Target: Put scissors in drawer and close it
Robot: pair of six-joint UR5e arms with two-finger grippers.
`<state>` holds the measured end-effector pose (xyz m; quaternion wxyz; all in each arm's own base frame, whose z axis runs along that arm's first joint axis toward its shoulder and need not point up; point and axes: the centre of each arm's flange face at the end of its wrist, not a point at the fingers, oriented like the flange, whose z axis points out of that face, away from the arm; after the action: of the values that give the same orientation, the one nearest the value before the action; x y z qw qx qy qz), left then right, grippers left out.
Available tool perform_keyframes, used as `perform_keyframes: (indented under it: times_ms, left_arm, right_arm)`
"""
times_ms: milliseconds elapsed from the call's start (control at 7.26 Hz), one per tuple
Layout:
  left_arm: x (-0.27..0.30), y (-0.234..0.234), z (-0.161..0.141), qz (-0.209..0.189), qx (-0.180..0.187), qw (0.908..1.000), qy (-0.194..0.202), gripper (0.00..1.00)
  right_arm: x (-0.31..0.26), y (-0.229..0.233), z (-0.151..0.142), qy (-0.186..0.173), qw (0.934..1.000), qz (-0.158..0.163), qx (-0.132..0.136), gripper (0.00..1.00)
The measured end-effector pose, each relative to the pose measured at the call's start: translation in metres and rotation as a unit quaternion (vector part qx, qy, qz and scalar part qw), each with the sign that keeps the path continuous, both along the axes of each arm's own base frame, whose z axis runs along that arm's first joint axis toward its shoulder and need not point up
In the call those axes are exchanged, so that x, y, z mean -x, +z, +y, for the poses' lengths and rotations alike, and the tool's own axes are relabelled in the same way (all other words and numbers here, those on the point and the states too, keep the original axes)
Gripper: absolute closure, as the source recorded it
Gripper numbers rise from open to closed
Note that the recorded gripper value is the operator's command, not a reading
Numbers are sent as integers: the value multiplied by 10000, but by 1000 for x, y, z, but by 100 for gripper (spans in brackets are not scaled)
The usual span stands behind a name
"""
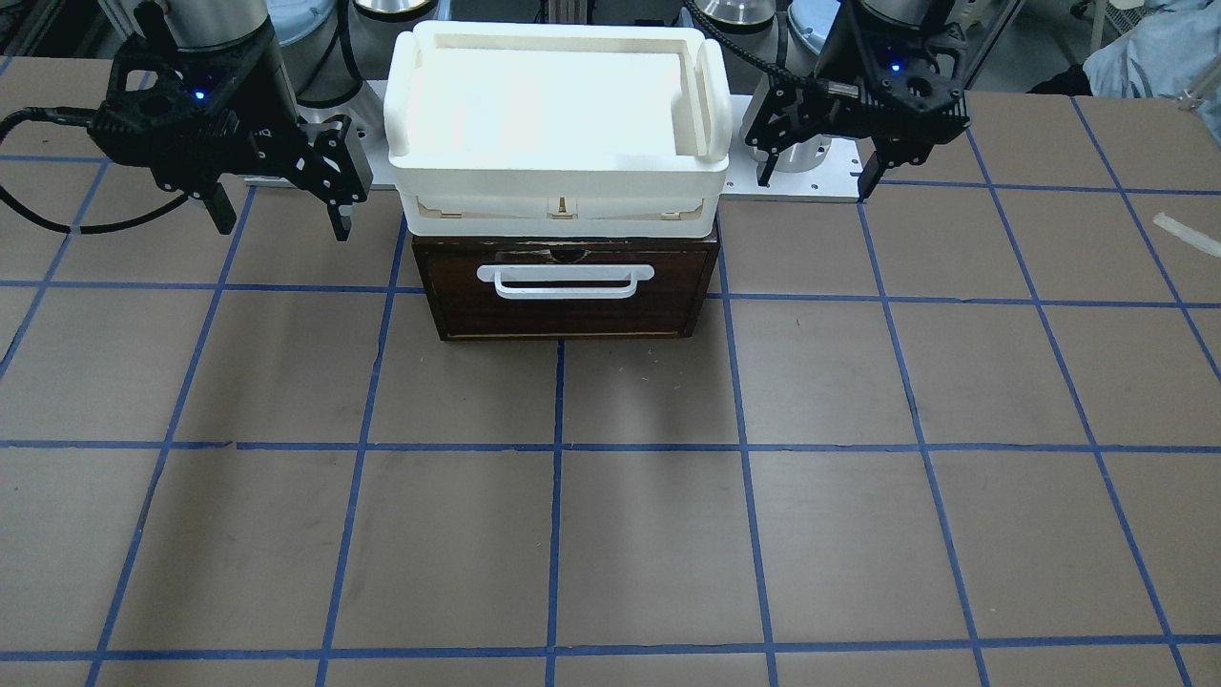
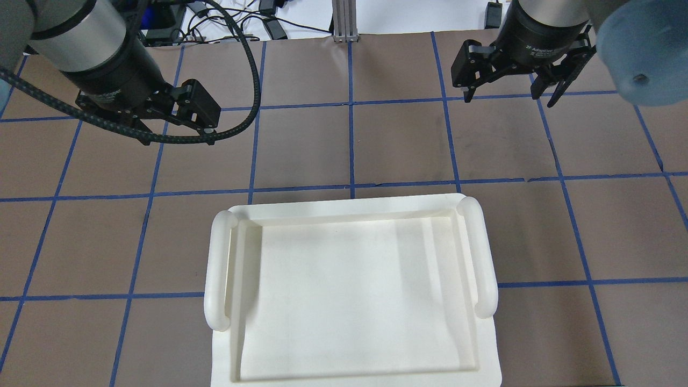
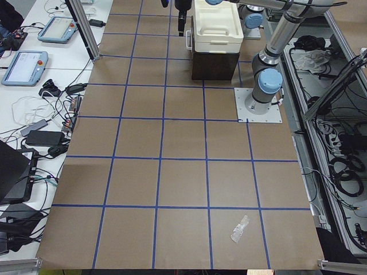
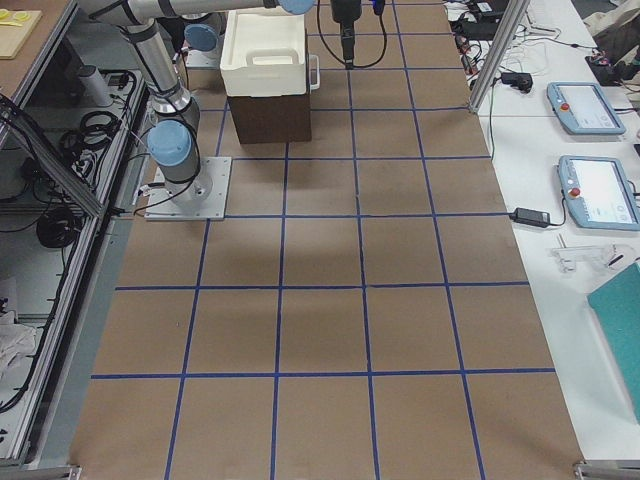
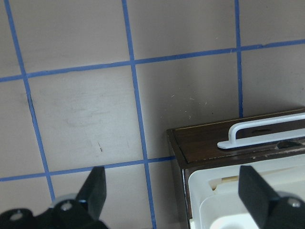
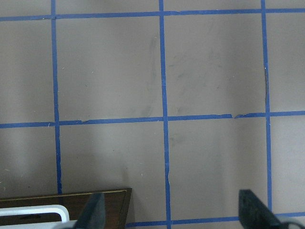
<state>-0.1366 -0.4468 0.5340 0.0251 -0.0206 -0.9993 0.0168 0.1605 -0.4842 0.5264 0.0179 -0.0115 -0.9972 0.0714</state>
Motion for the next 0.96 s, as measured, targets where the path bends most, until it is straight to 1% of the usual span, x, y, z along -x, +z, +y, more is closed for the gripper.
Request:
perform_keyframes:
  times_ms: [413,551,964]
  left_arm:
    - [-15,-7,-9,52,-73,9988,484,0]
    - [-13,-9,-10,55,-94,9985,532,0]
    - [9,-14,-11,-96,-87,9993,364,0]
  right_arm:
    - [0,-1,0,2,10000,17,-16,0]
    - [0,-2,-1,-12,10000,11,-17,0]
    - [0,-2,-1,6,10000,18,-15,0]
